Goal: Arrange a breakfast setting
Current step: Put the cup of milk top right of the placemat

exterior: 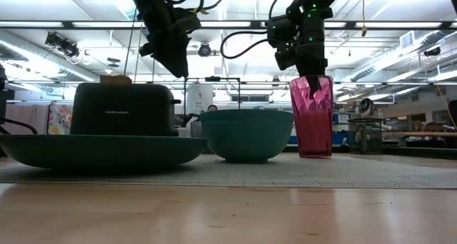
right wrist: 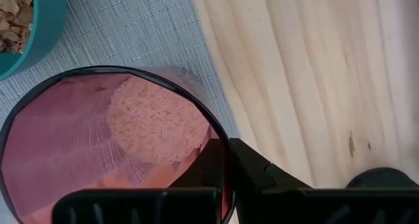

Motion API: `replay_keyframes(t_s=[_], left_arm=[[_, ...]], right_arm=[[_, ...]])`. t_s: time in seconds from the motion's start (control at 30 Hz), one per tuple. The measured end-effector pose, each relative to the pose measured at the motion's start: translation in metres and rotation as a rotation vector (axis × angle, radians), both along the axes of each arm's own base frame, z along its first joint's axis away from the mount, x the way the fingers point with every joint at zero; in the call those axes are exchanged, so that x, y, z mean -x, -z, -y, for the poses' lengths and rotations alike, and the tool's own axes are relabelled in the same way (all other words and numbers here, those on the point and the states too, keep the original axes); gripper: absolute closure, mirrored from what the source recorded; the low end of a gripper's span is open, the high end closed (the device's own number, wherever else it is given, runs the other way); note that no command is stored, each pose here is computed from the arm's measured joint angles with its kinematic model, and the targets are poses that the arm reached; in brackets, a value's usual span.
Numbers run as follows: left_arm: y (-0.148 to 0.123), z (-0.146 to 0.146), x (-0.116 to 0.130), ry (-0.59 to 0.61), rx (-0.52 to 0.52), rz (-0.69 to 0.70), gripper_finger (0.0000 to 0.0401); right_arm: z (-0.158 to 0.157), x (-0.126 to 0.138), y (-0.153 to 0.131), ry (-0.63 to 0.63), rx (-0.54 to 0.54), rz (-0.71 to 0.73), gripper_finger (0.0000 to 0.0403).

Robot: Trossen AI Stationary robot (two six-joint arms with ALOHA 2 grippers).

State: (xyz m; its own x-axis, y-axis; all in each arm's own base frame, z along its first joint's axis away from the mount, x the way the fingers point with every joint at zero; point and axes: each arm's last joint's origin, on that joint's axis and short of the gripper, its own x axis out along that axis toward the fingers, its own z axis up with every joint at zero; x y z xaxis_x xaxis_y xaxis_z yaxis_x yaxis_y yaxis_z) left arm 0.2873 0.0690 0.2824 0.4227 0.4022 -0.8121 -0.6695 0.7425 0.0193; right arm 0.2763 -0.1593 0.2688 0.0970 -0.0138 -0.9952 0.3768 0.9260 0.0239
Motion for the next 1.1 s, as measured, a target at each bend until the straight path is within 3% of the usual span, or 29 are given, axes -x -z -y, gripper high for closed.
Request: replay_keyframes(t_s=[0.33,1.1], left_arm=[[0.0017,0.0006,0.0029,0.000,0.008,-0.035,0.0287],[0.0033,0.0011,0.0058,0.001,0.014,-0.070,0.0287]], right_arm=[[0.0033,-0.0030,-0.0005,0.011,0.058,0.015,0.0387],[-0.0033,-0.0002,-0.0023,0.004,-0.025,-0.014,0.0387]])
